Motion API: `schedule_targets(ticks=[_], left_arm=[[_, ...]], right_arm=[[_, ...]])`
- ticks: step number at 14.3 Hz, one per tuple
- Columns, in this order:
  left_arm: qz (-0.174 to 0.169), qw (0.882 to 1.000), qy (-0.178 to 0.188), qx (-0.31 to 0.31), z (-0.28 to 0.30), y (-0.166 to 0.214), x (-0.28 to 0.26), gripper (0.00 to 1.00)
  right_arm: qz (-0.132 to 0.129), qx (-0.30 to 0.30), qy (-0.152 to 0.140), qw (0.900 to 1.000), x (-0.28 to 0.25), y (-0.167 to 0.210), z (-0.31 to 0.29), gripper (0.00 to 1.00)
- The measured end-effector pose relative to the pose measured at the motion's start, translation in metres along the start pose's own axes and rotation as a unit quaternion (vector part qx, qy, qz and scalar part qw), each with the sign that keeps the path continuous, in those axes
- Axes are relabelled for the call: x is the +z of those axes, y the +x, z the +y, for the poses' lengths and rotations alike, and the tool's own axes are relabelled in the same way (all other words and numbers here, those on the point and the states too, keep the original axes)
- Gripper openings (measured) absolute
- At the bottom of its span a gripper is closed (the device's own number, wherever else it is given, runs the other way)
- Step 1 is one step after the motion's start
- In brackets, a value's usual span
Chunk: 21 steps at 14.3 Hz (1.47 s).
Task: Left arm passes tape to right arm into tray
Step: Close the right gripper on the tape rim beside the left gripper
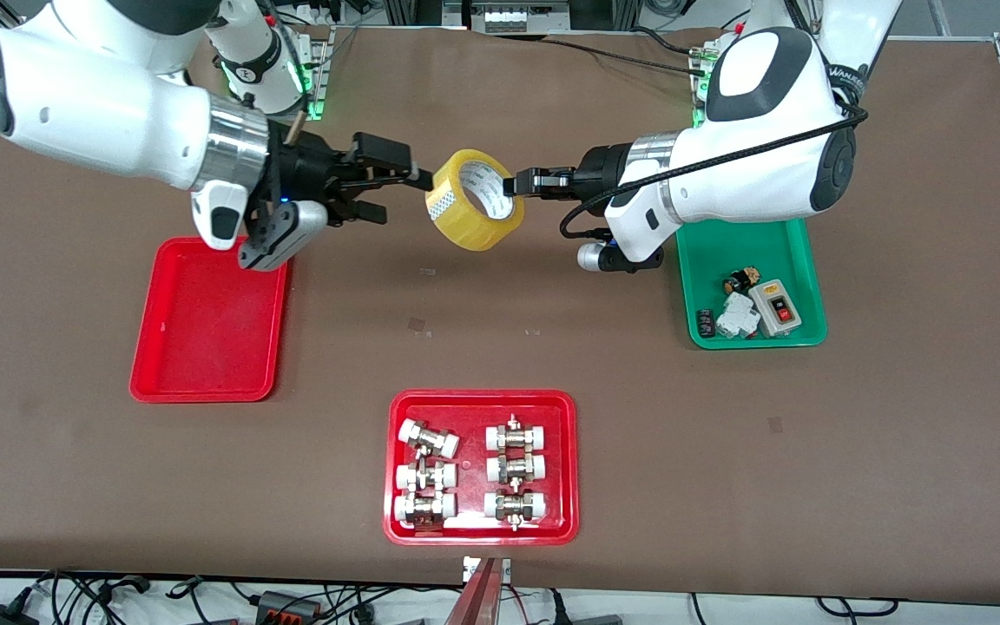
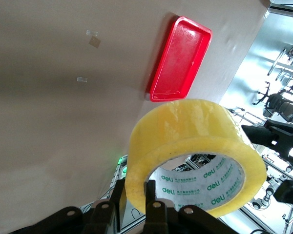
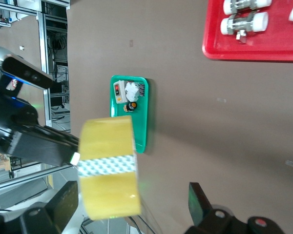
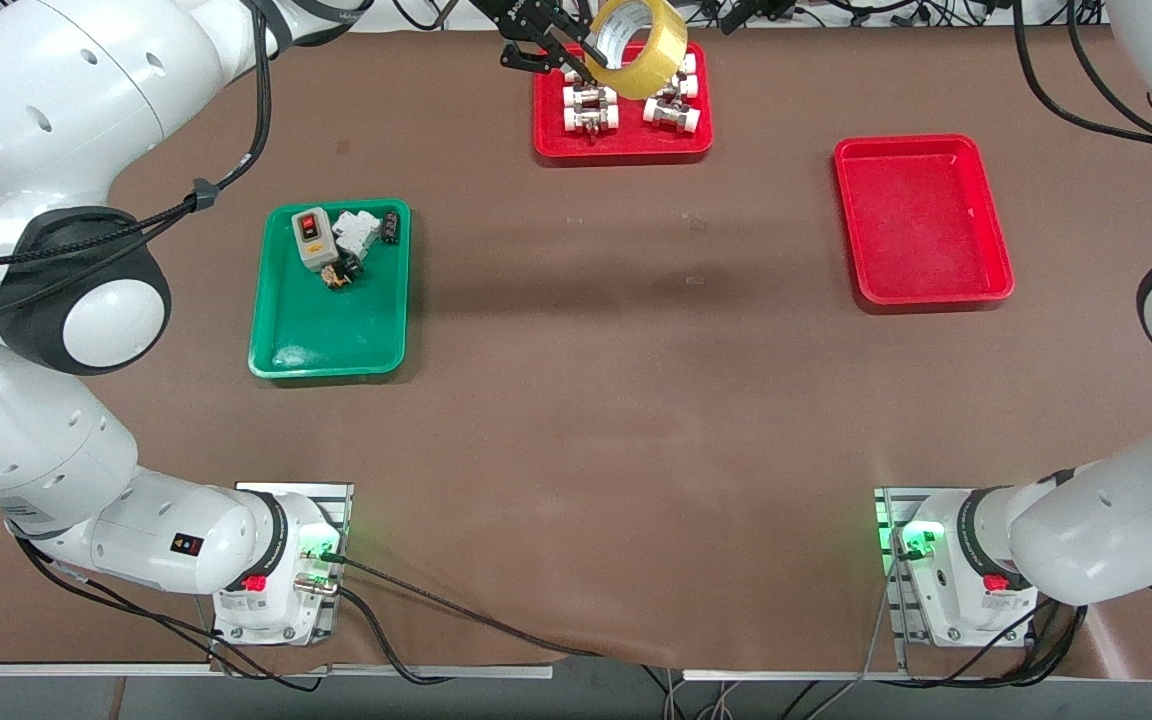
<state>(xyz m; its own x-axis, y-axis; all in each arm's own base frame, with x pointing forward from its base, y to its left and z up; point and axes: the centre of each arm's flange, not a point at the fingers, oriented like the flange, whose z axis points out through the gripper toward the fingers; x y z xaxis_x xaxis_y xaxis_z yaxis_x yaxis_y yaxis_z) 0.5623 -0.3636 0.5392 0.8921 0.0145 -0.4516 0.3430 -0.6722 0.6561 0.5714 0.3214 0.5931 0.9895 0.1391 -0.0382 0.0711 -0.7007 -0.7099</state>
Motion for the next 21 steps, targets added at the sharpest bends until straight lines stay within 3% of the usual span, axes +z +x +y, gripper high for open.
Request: schedule_targets(ticks=[18, 19, 21], left_arm=[[0.006, 1.0, -0.003, -0.001, 0.0, 0.003, -0.007, 0.2], [0.006, 1.0, -0.003, -0.001, 0.0, 0.003, -0.007, 0.2], [0.006, 1.0, -0.003, -0.001, 0.0, 0.003, -0.007, 0.2]], right_arm=[[0.017, -0.013, 0.004, 1.0, 0.035, 0.002, -0.021, 1.0], [0.017, -0.013, 0.004, 1.0, 0.035, 0.002, -0.021, 0.93], [0.017, -0.012, 0.004, 1.0, 0.035, 0.002, -0.021, 0.68]])
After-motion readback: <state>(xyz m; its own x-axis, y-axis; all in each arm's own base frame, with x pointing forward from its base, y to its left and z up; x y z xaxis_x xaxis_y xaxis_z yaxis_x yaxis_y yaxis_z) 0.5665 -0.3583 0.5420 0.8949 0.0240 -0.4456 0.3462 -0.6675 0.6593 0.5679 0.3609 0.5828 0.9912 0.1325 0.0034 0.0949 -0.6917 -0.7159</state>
